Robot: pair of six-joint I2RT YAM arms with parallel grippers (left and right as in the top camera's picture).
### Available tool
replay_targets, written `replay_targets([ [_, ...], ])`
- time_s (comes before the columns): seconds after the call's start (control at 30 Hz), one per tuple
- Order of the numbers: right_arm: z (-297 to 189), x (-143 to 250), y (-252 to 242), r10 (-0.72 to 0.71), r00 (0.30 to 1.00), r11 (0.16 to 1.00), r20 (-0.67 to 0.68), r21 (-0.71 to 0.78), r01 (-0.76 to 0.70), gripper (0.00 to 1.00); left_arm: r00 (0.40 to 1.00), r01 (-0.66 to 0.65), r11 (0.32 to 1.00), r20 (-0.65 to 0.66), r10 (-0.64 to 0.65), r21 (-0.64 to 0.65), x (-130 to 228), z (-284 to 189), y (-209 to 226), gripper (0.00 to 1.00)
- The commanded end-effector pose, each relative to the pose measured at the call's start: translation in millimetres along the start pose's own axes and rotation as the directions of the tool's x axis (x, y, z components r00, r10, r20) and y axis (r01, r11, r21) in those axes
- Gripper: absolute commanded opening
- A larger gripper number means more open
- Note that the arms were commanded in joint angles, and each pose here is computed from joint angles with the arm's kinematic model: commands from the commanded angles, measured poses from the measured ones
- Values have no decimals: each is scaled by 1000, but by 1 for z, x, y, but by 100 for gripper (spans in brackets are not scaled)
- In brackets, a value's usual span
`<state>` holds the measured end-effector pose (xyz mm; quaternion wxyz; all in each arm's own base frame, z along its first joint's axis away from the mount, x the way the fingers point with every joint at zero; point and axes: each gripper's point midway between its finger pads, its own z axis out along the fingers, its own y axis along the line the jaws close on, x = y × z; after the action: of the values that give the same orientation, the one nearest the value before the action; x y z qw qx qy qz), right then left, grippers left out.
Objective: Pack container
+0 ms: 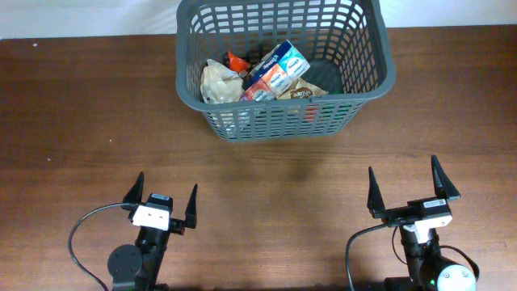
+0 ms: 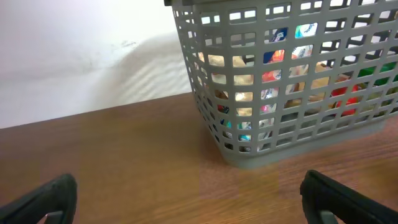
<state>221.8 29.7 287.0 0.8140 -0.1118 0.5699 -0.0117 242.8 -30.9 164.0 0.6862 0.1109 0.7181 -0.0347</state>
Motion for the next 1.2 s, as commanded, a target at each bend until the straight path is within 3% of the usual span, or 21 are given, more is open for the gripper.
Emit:
replay_targets([
  [0.0,-1,13,2,18,1000,1000,-20,2,-18,99,1000,-20,1000,0,20,-2,2,0,0,99],
  [0.53,-6,76,13,40,983,999,-179,-19,-44,99,1000,-20,1000,0,20,-2,2,0,0,99],
  [0.93,-20,123,23,61,926,996,-372,-39,-81,99,1000,-20,1000,0,20,-2,2,0,0,99],
  [1.17,-21,126,23,62,922,996,-383,-39,-83,99,1000,-20,1000,0,20,-2,2,0,0,99],
])
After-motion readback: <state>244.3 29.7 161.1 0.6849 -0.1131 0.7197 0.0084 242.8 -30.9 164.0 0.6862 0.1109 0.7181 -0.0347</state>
